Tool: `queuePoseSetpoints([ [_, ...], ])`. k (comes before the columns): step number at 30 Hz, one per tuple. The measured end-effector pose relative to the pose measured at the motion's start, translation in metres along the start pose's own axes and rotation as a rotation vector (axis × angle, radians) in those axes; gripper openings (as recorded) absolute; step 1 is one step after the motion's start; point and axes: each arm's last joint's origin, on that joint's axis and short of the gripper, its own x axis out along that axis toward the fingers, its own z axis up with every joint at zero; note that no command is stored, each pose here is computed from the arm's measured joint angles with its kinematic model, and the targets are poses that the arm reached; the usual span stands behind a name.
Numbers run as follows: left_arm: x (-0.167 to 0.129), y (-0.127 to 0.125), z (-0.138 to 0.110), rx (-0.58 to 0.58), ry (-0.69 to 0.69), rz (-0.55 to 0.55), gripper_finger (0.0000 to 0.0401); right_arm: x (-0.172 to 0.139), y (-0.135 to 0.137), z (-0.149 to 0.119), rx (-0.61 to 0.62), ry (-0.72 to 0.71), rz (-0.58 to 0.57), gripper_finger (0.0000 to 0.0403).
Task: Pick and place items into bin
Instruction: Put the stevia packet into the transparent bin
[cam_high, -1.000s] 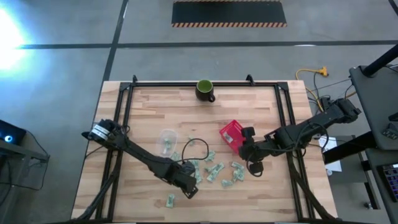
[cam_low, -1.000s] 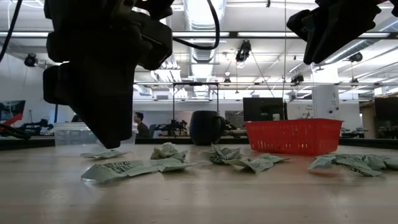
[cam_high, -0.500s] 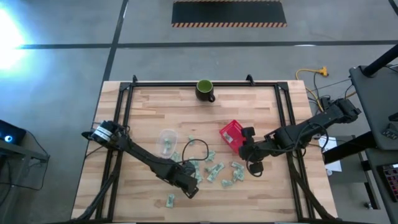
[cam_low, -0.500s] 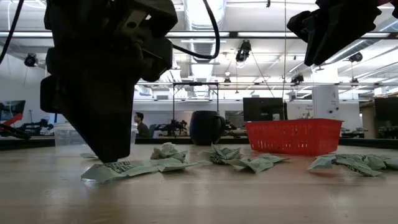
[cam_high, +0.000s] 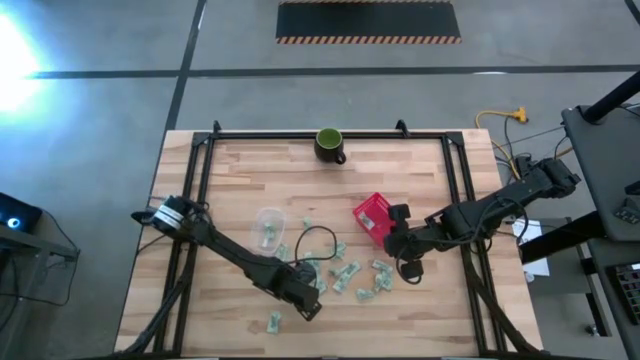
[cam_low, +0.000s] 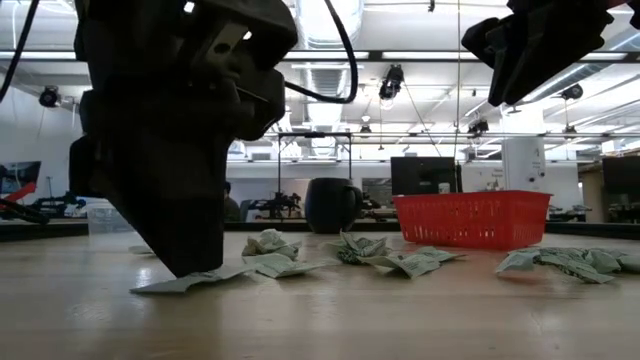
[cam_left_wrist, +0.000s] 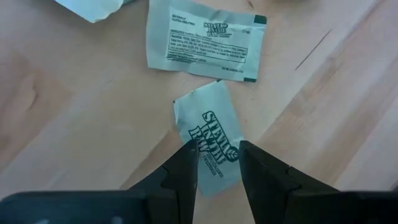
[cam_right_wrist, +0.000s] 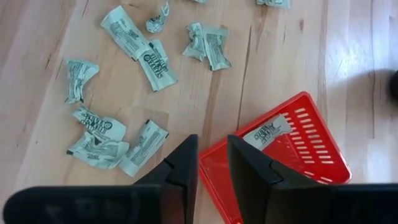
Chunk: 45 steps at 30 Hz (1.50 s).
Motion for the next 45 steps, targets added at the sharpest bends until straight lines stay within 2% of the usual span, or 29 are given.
queuePoseSetpoints([
  [7,0.004,-0.007,0.002,0.000,0.004,0.014,0.0102,0.000,0.000,0.000,0.005,0.001,0.000,0.0068],
  [15,0.002,-0.005,0.001,0.008,0.036,0.144,0.0102,0.000,0.000,0.000,-0.003,0.001,0.000,0.0068],
  [22,-0.006,0.004,0.000,0.024,0.060,0.316,0.0102,0.001,0.000,-0.001,-0.006,0.001,0.000,0.0068],
  [29,-0.009,0.001,0.001,0.024,0.056,0.301,0.0102,0.001,0.000,-0.001,-0.006,0.002,0.000,0.0068],
  [35,-0.009,-0.010,0.004,0.022,0.040,0.209,0.0102,0.001,0.000,0.000,-0.010,-0.010,0.001,0.0068],
  [41,-0.009,-0.010,0.004,0.011,0.105,0.191,0.0103,0.001,0.001,0.001,-0.011,-0.018,0.002,0.0068],
  [45,-0.010,-0.010,0.003,0.012,0.109,0.188,0.0125,0.001,0.001,0.001,-0.011,-0.018,0.003,0.0068],
])
